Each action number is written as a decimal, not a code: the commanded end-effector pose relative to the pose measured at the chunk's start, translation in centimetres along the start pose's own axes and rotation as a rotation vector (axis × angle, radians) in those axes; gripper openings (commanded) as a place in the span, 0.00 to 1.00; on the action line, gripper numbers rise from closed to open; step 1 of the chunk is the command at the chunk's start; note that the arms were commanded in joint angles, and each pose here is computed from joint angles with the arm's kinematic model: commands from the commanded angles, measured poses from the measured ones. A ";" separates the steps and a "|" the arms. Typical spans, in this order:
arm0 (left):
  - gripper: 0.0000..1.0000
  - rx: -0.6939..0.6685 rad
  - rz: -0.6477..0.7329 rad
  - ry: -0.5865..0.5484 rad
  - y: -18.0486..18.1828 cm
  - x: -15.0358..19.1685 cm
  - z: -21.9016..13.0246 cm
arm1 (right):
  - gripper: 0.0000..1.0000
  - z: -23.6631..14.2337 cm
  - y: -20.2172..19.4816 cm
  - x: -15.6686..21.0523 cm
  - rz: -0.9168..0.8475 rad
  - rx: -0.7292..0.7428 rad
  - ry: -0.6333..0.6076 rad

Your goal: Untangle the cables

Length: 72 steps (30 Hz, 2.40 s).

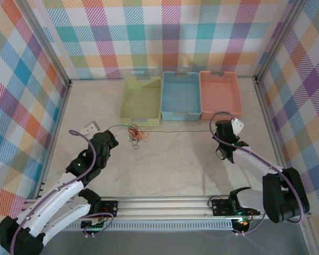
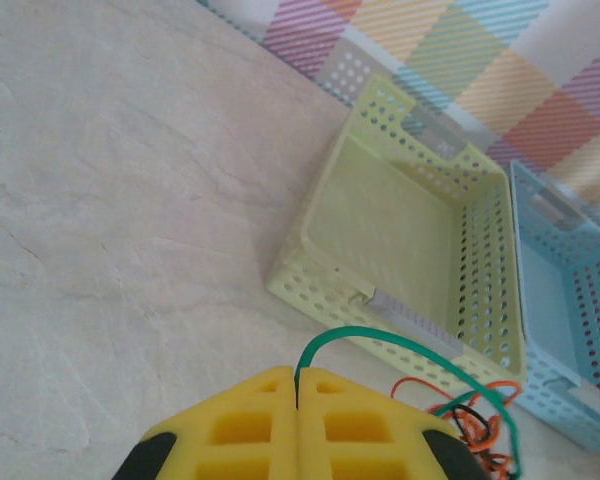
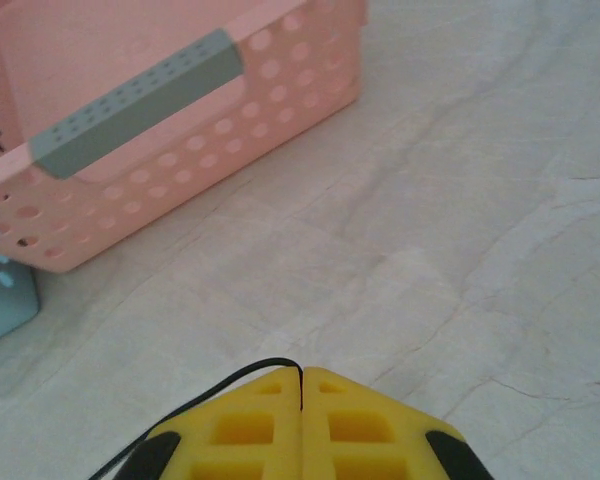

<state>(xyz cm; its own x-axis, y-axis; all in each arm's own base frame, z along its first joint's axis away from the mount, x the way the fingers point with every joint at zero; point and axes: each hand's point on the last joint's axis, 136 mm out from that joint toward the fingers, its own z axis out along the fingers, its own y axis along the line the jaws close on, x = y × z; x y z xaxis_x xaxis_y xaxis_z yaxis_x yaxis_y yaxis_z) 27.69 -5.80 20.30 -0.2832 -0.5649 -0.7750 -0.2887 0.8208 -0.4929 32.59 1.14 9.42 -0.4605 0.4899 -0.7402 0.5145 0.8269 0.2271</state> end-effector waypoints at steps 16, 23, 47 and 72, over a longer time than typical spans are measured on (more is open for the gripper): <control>0.00 0.045 0.058 0.059 -1.9 1.1 1.5 | 0.00 0.2 0.6 0.2 0.024 -0.059 0.028; 0.00 0.064 0.103 0.129 -3.0 2.4 2.5 | 0.00 -0.2 2.5 0.2 -0.031 -0.148 0.032; 0.00 0.069 0.130 0.174 -3.6 3.3 3.1 | 0.51 -7.4 16.7 4.3 -0.412 -0.725 0.081; 0.00 0.070 0.127 0.170 -3.7 3.1 3.0 | 0.58 -8.3 23.8 19.1 -0.880 -0.900 0.520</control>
<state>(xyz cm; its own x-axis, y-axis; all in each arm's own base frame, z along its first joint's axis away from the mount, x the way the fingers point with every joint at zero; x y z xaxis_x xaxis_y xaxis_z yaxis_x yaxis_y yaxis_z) 30.00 -10.18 16.62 -0.4981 -0.4425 -0.7457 -0.1975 0.8953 -0.3993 31.19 31.75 6.31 -0.7133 -0.3446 -0.6103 -0.6032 0.7452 0.2842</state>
